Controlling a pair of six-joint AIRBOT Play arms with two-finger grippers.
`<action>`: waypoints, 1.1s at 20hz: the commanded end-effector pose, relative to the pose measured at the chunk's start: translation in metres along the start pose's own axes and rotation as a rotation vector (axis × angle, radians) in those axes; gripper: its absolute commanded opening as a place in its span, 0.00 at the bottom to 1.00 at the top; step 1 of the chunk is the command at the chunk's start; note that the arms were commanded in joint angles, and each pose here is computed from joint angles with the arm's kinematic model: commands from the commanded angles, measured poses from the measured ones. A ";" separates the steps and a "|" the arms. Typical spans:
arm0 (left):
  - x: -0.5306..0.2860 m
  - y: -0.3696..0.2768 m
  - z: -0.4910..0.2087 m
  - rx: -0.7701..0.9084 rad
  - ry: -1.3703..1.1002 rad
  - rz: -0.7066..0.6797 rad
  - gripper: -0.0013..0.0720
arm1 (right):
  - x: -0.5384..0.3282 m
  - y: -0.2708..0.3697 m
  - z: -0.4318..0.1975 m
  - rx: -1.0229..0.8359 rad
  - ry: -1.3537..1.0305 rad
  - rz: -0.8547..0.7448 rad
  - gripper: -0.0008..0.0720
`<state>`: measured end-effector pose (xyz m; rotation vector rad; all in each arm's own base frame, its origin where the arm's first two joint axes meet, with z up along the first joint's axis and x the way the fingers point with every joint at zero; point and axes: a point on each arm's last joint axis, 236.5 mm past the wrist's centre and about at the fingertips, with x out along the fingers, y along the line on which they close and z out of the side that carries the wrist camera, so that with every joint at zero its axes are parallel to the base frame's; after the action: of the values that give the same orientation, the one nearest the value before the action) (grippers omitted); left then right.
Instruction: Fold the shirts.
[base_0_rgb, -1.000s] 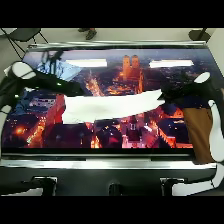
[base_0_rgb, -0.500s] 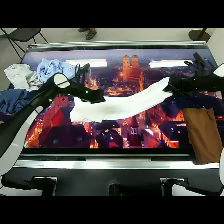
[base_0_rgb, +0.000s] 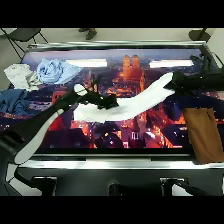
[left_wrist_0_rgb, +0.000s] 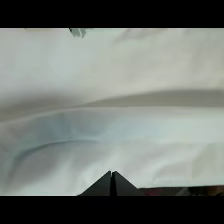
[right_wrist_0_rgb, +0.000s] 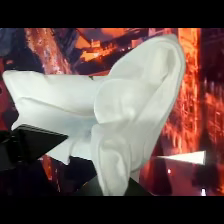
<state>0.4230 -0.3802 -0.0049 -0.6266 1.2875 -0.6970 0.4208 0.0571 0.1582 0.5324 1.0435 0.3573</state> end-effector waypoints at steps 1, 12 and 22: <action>0.045 -0.014 -0.022 -0.086 0.034 -0.070 0.05 | -0.017 0.035 -0.008 -0.064 -0.016 0.060 0.07; -0.003 -0.026 0.011 0.151 -0.079 -0.043 0.04 | -0.017 0.092 -0.030 -0.150 -0.012 0.111 0.07; -0.383 -0.047 0.081 0.312 -0.753 0.264 0.05 | 0.249 0.235 -0.125 0.027 0.184 0.380 0.08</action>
<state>0.4742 -0.1663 0.2271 -0.4252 0.6624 -0.4505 0.4195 0.3340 0.1090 0.5971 1.0994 0.7322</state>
